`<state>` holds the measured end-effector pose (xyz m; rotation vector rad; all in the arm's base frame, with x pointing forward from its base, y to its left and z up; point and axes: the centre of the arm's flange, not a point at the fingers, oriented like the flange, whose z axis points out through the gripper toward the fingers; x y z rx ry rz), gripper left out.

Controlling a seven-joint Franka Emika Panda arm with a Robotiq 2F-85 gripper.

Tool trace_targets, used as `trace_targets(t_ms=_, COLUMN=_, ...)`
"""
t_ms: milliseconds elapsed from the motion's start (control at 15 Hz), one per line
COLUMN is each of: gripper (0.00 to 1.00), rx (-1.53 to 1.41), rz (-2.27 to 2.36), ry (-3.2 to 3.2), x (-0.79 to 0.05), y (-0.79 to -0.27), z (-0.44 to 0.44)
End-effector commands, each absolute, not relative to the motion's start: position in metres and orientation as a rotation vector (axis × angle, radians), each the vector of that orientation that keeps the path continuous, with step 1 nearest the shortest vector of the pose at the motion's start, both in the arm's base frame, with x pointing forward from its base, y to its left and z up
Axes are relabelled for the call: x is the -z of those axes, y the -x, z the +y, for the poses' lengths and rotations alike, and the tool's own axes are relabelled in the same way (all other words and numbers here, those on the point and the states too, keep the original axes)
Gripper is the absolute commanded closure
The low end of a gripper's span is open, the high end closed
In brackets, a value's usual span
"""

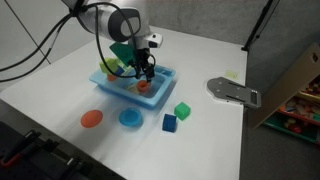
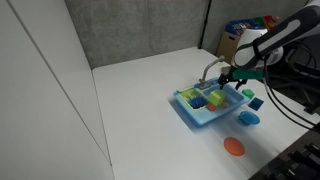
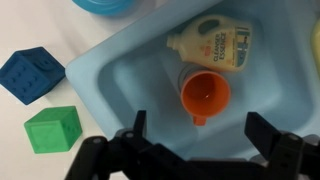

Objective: Remove an orange bowl from the sink and put it on top of the light green block

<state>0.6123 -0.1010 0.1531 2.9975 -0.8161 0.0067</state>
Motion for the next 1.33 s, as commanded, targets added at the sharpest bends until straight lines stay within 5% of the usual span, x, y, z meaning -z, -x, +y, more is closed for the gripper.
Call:
trace_targets(t_ms=0, gripper=0.0, rx=-0.011, rz=-0.788, ry=-3.023, x=-0.137, y=-0.621, z=-0.103)
trace_targets(t_ms=1267, gripper=0.0, rx=-0.064, rz=-0.741, ry=-3.028, x=-0.081, y=-0.629, z=-0.082)
